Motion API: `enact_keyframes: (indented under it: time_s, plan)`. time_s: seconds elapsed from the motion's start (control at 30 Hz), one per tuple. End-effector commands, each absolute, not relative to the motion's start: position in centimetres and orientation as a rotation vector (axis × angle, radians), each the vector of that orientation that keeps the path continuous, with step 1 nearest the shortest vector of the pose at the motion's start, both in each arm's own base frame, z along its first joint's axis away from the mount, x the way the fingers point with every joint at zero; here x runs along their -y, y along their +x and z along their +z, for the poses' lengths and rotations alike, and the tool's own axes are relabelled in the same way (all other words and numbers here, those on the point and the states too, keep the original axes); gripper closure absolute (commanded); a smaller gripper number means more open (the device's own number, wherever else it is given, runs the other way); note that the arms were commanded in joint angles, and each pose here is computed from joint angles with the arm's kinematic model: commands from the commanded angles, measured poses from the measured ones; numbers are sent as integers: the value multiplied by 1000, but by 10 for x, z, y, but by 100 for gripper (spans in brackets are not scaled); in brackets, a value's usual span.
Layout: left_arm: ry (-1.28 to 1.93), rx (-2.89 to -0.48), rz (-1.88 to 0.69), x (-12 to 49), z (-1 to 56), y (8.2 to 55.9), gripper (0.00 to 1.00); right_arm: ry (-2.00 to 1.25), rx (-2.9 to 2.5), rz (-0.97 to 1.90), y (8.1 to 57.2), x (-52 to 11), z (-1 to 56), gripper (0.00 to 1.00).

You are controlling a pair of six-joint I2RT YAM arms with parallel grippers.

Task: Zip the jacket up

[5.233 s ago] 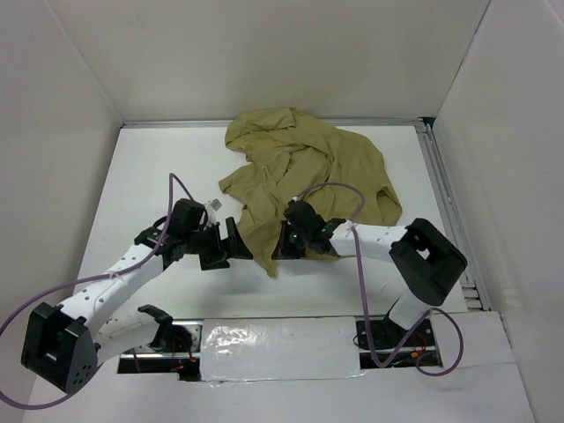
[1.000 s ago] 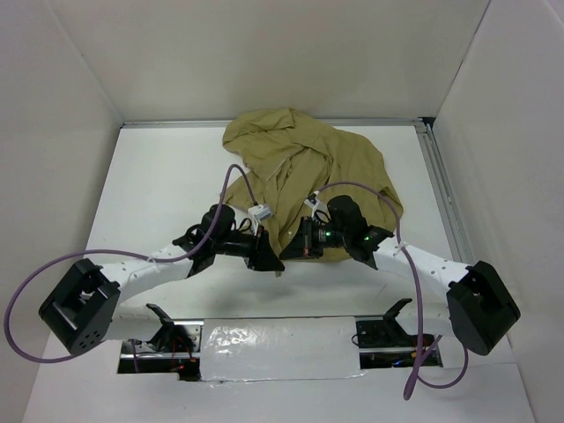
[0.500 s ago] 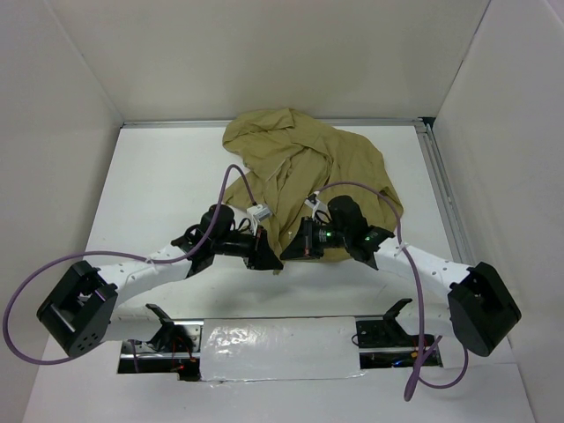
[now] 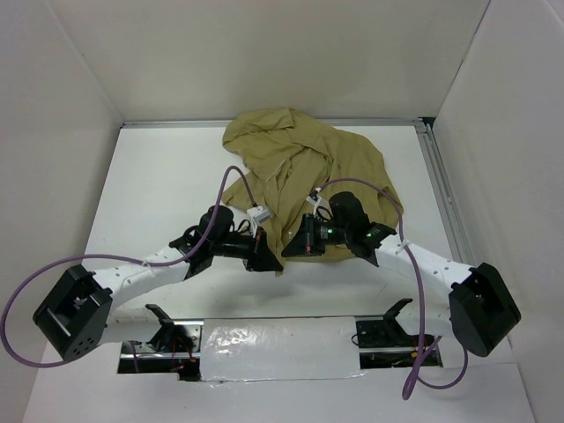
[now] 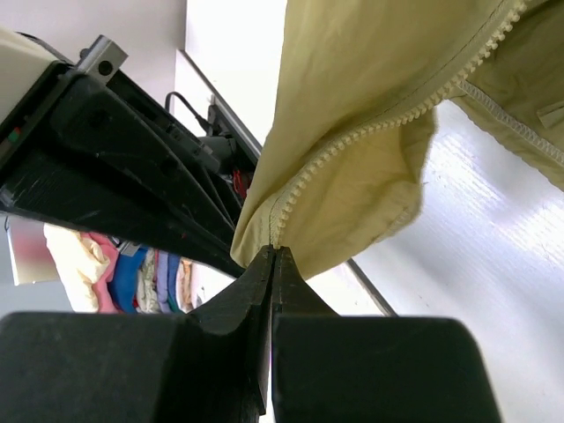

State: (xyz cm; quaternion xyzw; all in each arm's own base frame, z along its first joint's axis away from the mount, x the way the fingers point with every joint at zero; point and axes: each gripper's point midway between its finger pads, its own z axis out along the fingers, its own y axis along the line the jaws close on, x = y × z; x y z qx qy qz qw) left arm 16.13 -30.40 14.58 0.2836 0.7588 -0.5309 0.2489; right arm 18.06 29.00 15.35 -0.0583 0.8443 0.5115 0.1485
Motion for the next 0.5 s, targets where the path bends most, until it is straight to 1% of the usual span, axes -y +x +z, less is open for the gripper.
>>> enact_keyframes:
  time_s: [0.0,0.03,0.17,0.2,0.23,0.27,0.3,0.33,0.47]
  plan:
    - [821,-2013,-1449,310,156,165,96,-225,-2350,1487,185,-296,178,100]
    - [821,-2018,-1447,310,155,164,100,-219,-2357,1473,186,-294,177,100]
    - [802,-2005,-1435,307,157,163,100,-198,-2380,1417,192,-290,173,100]
    - [786,-2014,-1427,306,156,164,100,-211,-2408,1369,193,-288,170,94]
    - [752,-2029,-1414,305,155,166,100,-204,-2423,1327,195,-287,167,86]
    - [704,-2043,-1374,303,155,172,100,-169,-2442,1254,199,-282,162,70]
    - [671,-2075,-1350,299,150,173,100,-153,-2444,1218,203,-279,161,63]
    - [624,-2102,-1339,297,148,176,100,-126,-2453,1182,205,-275,158,50]
    - [368,-2254,-1251,277,131,186,100,50,-2495,967,226,-247,140,44]
